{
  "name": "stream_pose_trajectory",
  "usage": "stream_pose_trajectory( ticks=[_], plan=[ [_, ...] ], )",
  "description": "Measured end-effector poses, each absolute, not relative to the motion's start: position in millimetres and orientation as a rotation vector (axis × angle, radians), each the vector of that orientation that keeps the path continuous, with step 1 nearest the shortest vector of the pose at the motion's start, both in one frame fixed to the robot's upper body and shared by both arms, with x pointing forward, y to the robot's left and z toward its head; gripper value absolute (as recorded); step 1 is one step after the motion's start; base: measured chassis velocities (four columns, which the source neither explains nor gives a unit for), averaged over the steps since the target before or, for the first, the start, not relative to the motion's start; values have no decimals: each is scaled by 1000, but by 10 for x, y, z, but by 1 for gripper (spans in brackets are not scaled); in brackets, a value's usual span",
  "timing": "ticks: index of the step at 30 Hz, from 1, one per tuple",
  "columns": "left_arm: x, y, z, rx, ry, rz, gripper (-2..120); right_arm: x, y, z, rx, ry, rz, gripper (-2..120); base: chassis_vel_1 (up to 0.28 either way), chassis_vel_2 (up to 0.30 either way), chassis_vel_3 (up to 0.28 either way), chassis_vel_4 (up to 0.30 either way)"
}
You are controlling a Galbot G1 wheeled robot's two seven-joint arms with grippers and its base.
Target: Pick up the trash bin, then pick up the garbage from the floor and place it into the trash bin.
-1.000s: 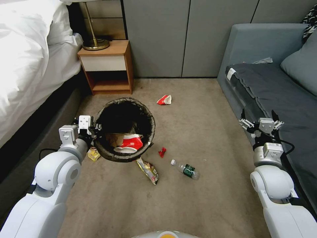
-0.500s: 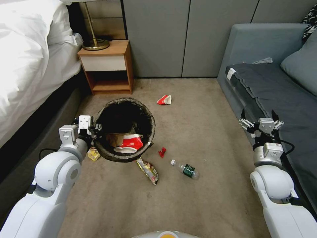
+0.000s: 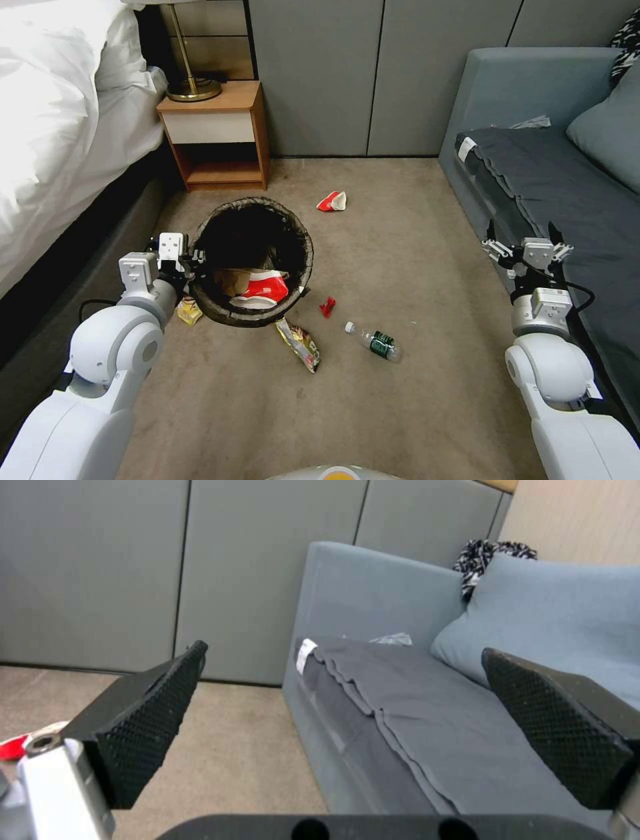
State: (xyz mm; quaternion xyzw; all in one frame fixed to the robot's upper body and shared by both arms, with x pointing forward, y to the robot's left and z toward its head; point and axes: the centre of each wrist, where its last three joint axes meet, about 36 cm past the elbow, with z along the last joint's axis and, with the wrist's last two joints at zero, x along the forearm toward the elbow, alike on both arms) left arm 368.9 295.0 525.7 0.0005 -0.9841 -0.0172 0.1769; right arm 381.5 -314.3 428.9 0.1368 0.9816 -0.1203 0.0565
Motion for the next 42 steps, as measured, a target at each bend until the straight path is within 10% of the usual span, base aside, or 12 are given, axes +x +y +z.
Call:
stream_pose_trajectory(
  ticks=[25,42],
  plan=[
    [3605,2909,5398,-22,-2828,-77,1,3543,-3080,5025,337,3139,-189,100,0,0,0,0],
    [3639,2943,5333,-13,-2810,-97,1,4265,-3112,5375,-49,3560,-216,100,0,0,0,0]
  ],
)
